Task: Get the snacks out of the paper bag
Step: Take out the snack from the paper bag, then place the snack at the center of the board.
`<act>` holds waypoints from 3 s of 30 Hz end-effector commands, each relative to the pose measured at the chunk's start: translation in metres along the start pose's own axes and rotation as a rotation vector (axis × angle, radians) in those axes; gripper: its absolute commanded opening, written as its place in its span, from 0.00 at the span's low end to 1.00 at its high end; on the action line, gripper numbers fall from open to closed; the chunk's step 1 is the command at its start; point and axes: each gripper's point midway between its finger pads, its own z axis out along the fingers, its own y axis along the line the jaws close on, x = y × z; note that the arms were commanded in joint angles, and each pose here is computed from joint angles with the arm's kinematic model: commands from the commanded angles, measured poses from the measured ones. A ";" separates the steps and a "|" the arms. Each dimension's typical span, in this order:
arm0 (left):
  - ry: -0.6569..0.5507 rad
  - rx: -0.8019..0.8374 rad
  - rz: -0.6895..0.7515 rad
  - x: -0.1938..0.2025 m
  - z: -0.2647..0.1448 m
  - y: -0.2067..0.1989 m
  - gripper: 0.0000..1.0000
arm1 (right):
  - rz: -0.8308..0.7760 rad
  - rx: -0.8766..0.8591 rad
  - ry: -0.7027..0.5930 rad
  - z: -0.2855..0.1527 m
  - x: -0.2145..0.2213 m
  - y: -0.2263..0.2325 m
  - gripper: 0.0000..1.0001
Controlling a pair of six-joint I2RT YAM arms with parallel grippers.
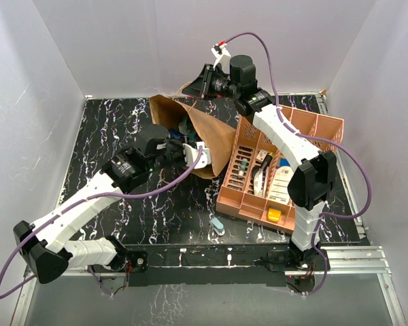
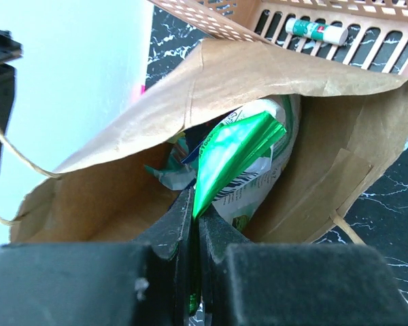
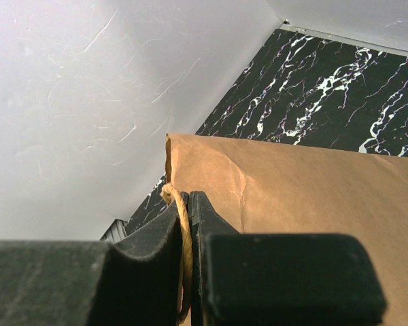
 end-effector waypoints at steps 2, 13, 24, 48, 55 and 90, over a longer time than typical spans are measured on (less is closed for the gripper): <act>-0.142 -0.132 0.036 -0.045 -0.035 0.045 0.00 | -0.060 -0.046 -0.125 -0.021 -0.047 0.026 0.07; 0.043 -0.089 -0.005 0.008 0.013 0.030 0.00 | -0.029 -0.071 -0.188 -0.026 -0.080 0.029 0.07; -0.128 -0.183 -0.107 -0.042 -0.014 0.071 0.00 | -0.032 -0.076 -0.218 -0.036 -0.096 0.032 0.07; -0.454 -0.702 -0.361 -0.137 -0.174 0.213 0.00 | -0.024 -0.061 -0.197 -0.039 -0.081 0.021 0.07; -0.501 -0.883 -0.399 -0.153 -0.244 0.252 0.00 | -0.024 -0.063 -0.194 -0.042 -0.080 0.024 0.07; 0.495 -0.512 -0.937 0.104 -0.151 -0.035 0.00 | -0.056 -0.037 -0.175 -0.055 -0.071 0.020 0.07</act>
